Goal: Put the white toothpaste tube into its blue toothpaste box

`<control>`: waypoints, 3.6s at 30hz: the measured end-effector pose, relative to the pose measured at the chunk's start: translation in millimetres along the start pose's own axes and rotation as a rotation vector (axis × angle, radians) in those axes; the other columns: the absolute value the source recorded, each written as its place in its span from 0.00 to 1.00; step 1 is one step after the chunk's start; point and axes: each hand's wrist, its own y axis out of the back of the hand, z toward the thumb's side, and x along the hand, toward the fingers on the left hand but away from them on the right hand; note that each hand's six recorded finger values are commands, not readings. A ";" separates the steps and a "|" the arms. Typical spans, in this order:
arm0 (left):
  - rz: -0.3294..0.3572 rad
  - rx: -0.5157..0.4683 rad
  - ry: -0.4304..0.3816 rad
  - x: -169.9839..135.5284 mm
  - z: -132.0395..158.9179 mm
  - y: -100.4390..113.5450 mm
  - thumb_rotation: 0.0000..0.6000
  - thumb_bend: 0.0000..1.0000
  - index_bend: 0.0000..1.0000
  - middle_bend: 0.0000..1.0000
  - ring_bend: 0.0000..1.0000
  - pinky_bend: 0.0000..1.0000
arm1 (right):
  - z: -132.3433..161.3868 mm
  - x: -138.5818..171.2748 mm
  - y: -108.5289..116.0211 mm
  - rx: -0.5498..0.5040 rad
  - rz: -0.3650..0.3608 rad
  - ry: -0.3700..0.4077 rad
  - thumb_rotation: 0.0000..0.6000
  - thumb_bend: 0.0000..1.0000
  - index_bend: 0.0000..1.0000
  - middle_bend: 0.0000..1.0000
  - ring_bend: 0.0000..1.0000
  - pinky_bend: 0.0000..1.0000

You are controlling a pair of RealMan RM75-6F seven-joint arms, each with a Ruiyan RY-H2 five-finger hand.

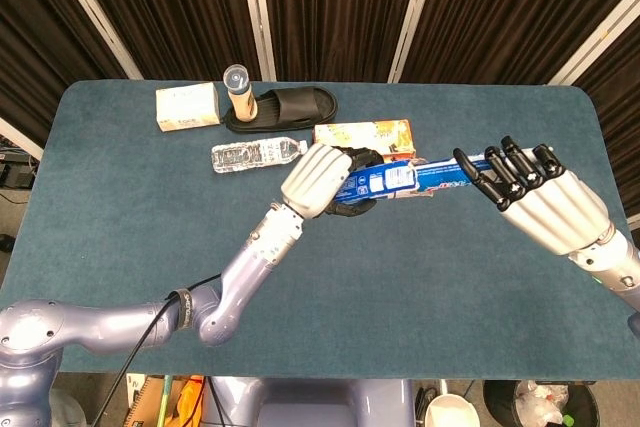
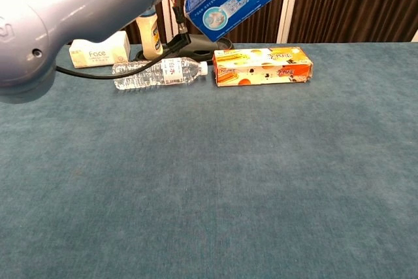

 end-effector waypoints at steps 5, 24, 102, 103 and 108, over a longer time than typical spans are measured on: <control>0.001 0.009 -0.004 3.6 2.9 -1.3 1.00 0.43 0.48 0.59 0.57 0.63 | -2.0 -3.1 2.7 0.000 -0.012 -0.003 1.00 0.56 0.22 0.57 0.43 0.35; 0.070 -0.039 0.016 10.3 6.7 -5.9 1.00 0.43 0.48 0.59 0.57 0.63 | -16.2 -7.0 15.5 0.001 -0.043 -0.022 1.00 0.54 0.19 0.55 0.41 0.29; 0.198 -0.255 -0.042 14.3 34.4 -31.0 1.00 0.42 0.44 0.54 0.53 0.61 | -32.9 0.4 34.0 -0.096 -0.071 -0.156 1.00 0.31 0.00 0.41 0.27 0.07; 0.199 -0.254 -0.042 14.3 34.4 -31.0 1.00 0.42 0.44 0.54 0.53 0.61 | -33.6 0.7 33.9 -0.095 -0.070 -0.159 1.00 0.30 0.00 0.41 0.27 0.06; 0.207 -0.247 -0.040 15.0 32.9 -28.9 1.00 0.42 0.44 0.53 0.53 0.61 | -36.4 4.7 33.1 -0.097 -0.071 -0.173 1.00 0.30 0.00 0.41 0.27 0.06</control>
